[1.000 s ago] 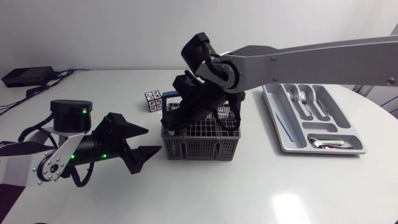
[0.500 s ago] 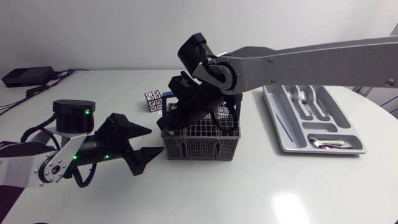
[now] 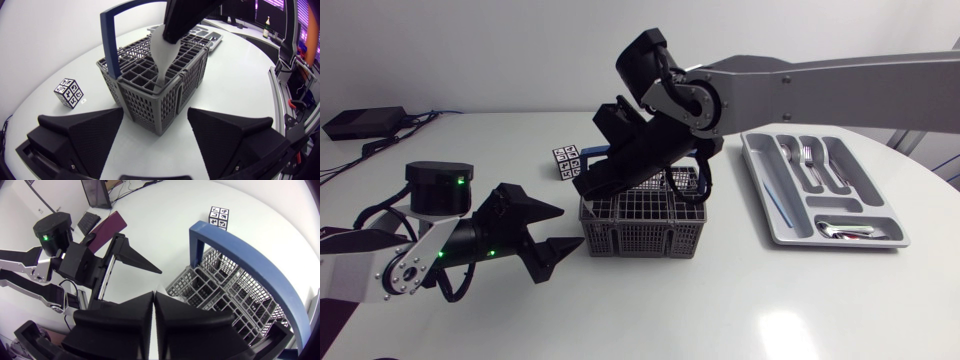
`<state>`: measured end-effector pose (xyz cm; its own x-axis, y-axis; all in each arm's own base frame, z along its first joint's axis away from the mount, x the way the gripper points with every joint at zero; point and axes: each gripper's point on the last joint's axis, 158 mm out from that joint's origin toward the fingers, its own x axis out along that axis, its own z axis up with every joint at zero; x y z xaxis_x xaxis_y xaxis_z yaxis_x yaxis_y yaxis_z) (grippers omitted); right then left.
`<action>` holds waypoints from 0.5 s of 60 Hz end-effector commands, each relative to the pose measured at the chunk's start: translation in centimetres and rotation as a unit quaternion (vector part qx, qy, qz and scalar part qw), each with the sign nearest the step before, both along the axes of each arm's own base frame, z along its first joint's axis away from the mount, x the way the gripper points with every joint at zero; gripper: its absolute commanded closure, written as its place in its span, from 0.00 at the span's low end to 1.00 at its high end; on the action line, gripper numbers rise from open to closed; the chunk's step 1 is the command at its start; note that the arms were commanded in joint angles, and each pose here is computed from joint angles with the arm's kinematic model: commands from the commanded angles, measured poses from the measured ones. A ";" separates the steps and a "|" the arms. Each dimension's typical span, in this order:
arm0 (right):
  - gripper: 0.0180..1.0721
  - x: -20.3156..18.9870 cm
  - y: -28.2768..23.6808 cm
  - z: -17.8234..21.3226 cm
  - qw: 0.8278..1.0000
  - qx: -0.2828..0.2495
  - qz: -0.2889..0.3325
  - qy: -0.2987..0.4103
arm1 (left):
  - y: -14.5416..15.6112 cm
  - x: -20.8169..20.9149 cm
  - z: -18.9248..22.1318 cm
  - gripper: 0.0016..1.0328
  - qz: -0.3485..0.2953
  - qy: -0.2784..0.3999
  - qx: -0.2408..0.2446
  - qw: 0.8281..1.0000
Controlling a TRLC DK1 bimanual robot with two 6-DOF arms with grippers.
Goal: Transfer all utensils from the basket to the drawer tray.
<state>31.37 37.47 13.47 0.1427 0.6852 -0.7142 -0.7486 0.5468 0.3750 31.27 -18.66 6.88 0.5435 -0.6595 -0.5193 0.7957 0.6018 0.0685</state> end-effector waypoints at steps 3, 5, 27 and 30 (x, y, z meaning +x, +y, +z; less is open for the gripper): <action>0.95 0.0 -0.4 2.6 1.000 0.023 -0.005 0.000 | -0.3 -1.0 -1.2 0.14 -0.010 0.014 0.002 1.000; 0.95 0.1 -0.5 3.2 1.000 0.027 -0.004 -0.002 | -0.3 -1.0 -1.2 0.14 -0.010 0.014 0.002 1.000; 0.95 -0.7 -1.9 8.9 0.995 0.097 0.009 0.014 | -0.3 -1.1 -1.1 0.14 -0.012 0.012 0.002 1.000; 0.95 -0.8 -2.3 9.9 0.994 0.110 0.009 0.017 | -0.3 -1.2 -1.1 0.14 -0.012 0.011 0.002 1.000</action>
<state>30.46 35.66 20.54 0.0911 0.7981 -0.5957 -0.7476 0.4499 0.4885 31.12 -18.86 6.85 0.5388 -0.6629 -0.5198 0.7996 0.5966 0.0681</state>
